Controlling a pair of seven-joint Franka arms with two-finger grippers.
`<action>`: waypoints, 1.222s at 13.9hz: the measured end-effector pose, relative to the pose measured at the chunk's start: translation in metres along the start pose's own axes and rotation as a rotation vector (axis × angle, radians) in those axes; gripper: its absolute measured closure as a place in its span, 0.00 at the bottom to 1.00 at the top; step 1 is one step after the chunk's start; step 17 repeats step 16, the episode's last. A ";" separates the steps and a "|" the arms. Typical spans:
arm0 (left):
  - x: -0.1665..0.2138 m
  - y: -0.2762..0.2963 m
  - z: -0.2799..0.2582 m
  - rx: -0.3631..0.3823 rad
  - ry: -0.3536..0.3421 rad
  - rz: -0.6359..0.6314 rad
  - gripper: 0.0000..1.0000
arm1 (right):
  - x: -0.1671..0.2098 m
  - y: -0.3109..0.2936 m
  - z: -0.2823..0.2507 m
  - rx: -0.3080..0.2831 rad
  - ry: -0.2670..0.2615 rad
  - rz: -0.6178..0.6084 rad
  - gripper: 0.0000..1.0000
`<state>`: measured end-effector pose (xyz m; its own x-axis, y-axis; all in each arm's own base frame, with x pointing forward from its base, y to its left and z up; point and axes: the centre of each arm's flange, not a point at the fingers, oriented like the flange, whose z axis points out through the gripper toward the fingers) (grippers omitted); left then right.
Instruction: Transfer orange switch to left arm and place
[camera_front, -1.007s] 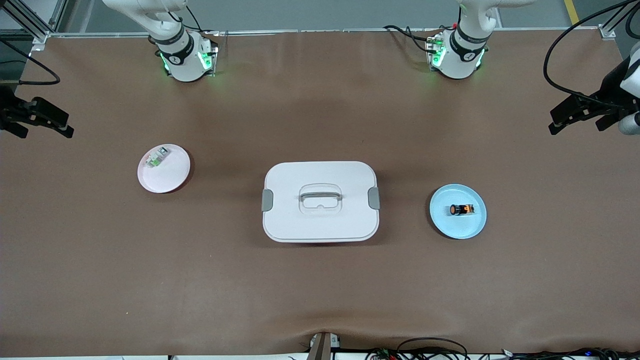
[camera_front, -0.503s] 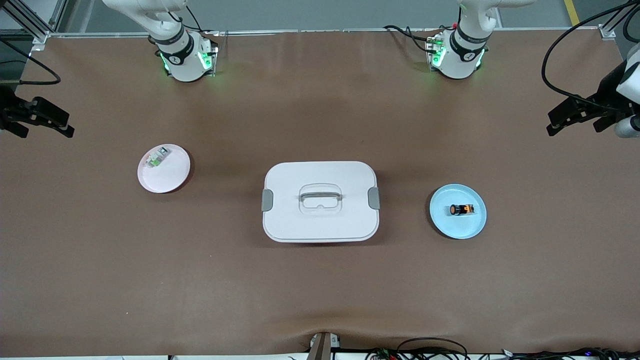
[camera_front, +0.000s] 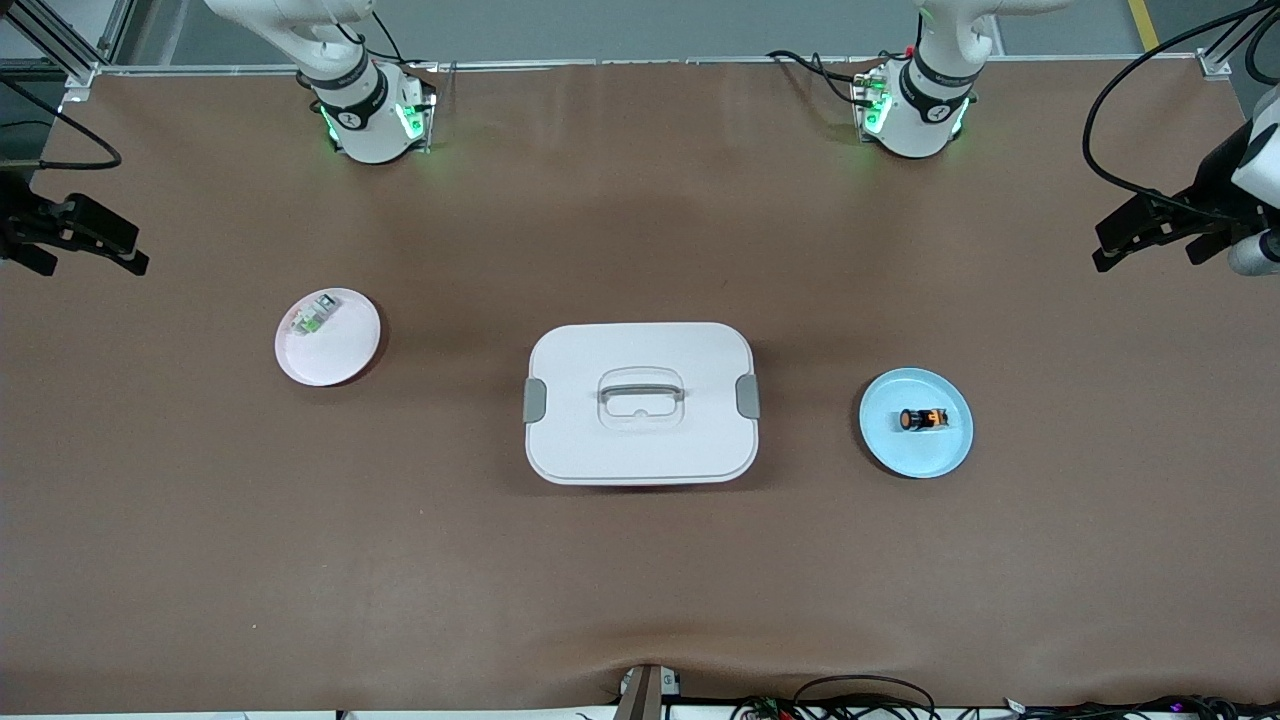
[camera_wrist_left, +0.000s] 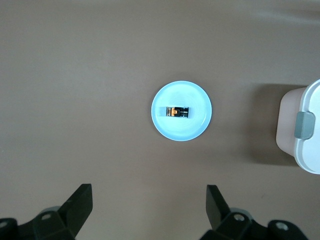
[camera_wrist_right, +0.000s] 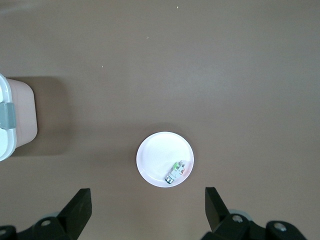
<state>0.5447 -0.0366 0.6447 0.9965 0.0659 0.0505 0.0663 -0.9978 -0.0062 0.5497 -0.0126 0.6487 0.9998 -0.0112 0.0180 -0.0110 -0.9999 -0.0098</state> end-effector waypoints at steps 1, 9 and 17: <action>0.000 0.000 0.000 0.000 0.000 0.001 0.00 | 0.000 0.000 0.000 0.000 0.000 0.002 0.00; 0.000 0.001 0.000 0.000 0.001 0.001 0.00 | 0.000 0.000 0.000 0.000 0.000 0.004 0.00; -0.002 0.012 -0.001 -0.001 0.003 0.022 0.00 | 0.000 0.000 0.000 0.002 0.000 0.015 0.00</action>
